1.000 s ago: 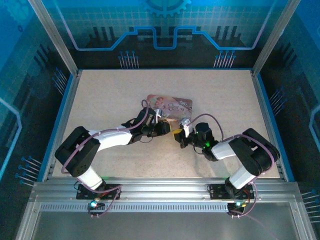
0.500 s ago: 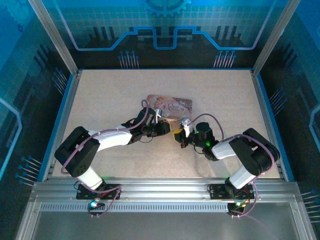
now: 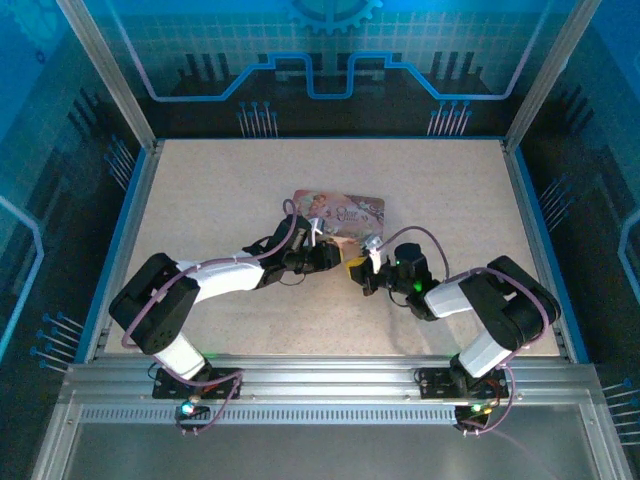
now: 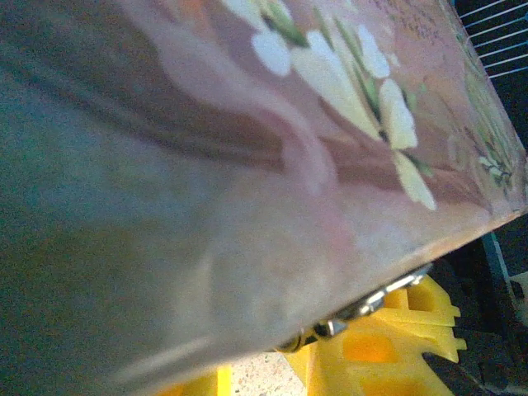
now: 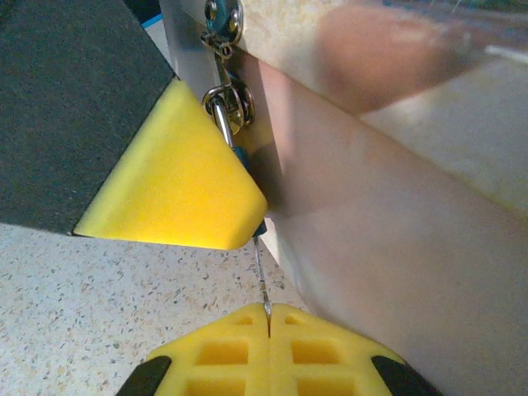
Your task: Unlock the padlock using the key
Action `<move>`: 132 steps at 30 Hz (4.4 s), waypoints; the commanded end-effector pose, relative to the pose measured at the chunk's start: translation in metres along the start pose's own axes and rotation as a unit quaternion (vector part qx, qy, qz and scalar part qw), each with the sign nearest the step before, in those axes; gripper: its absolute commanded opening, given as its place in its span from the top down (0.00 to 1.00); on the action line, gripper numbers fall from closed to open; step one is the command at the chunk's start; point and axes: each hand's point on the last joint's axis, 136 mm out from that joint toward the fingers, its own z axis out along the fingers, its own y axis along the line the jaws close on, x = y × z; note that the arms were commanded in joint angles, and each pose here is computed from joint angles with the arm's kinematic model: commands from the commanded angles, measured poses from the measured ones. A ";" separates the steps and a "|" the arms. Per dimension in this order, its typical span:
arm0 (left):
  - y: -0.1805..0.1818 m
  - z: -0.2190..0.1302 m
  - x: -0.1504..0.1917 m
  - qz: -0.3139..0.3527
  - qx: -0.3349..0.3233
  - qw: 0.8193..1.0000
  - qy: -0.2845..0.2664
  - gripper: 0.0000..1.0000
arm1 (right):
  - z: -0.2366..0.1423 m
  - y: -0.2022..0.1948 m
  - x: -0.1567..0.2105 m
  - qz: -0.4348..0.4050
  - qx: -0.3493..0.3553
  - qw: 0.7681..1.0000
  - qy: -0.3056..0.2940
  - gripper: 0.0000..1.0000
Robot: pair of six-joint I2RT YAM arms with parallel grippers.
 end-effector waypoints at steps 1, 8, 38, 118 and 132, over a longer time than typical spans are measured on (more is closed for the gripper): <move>-0.030 -0.010 -0.007 0.017 0.047 0.999 -0.005 0.77 | 0.000 -0.002 -0.031 -0.020 -0.006 0.999 -0.049 1.00; -0.031 -0.011 -0.006 0.017 0.050 0.999 -0.005 0.77 | 0.000 0.000 -0.029 -0.019 -0.013 0.999 -0.048 1.00; -0.033 -0.012 -0.008 0.005 0.057 0.998 -0.010 0.77 | 0.011 -0.008 -0.019 -0.009 -0.010 0.999 -0.041 1.00; -0.034 -0.015 -0.008 -0.009 0.080 0.997 -0.005 0.77 | -0.002 0.006 -0.015 -0.010 -0.030 0.999 -0.037 1.00; -0.032 -0.014 -0.007 -0.010 0.079 0.997 -0.001 0.77 | 0.006 0.011 -0.040 -0.017 -0.045 0.997 -0.066 1.00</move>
